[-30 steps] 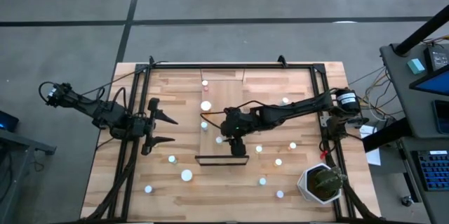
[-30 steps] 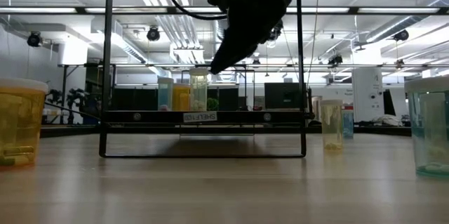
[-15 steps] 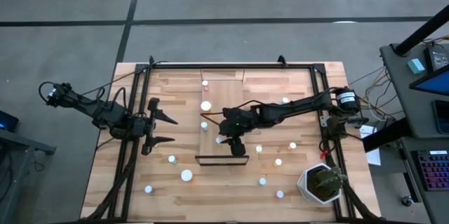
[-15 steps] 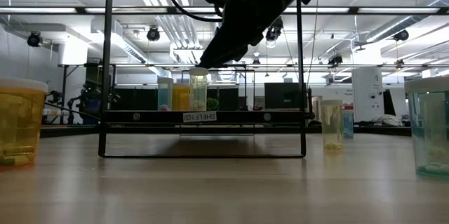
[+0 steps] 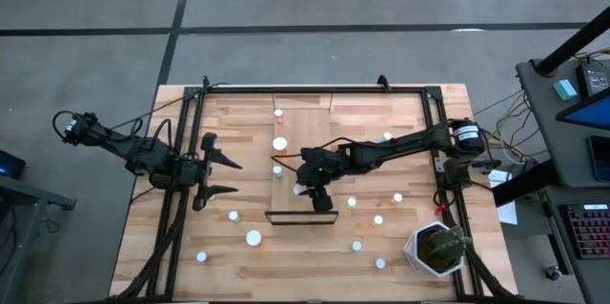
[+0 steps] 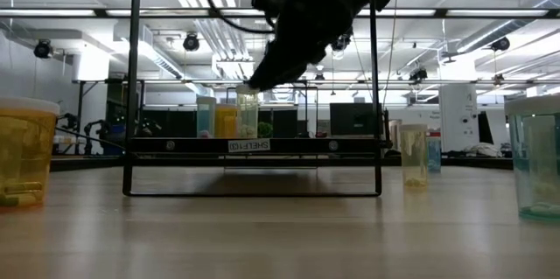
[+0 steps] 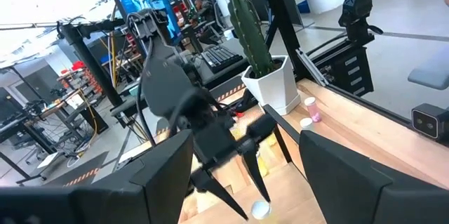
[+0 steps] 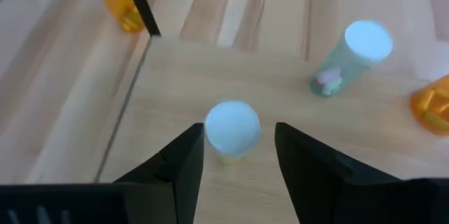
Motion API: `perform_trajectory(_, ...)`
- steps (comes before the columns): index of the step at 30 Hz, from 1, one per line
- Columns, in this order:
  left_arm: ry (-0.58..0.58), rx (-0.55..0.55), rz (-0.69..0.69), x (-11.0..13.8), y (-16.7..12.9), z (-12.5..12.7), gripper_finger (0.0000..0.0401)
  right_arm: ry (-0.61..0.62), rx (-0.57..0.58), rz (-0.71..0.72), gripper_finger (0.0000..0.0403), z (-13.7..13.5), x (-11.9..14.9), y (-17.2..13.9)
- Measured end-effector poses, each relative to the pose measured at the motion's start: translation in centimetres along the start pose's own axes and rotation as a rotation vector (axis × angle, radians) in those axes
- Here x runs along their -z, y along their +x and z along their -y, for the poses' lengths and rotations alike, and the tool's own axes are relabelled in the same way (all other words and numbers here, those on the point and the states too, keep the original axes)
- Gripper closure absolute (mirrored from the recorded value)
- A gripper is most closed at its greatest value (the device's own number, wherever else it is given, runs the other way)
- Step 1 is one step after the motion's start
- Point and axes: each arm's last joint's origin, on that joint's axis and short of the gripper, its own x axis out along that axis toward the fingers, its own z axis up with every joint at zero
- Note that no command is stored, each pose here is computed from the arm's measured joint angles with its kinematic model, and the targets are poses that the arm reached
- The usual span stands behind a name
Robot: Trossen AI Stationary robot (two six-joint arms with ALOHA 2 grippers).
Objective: Pick and place medicine bottles onto shelf by color
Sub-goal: Put the yellow pill bottle on the shelf
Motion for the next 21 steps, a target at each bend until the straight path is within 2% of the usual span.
perform_trajectory(3, 0.001, 0.001, -0.003, 0.03, 0.01, 0.02, 0.0157, -0.006, -0.006, -0.014, 0.0237, 0.06, 0.48, 0.90)
perform_trajectory(11, 0.000, 0.000, 0.001, 0.00, 0.00, 0.00, 0.0157, -0.012, -0.002, 0.013, 0.0240, 0.09, 0.03, 0.64)
perform_trajectory(21, 0.001, 0.001, -0.002, 0.02, -0.01, 0.01, 0.0157, -0.011, 0.000, 0.023, 0.0299, 0.11, -0.23, 0.53)
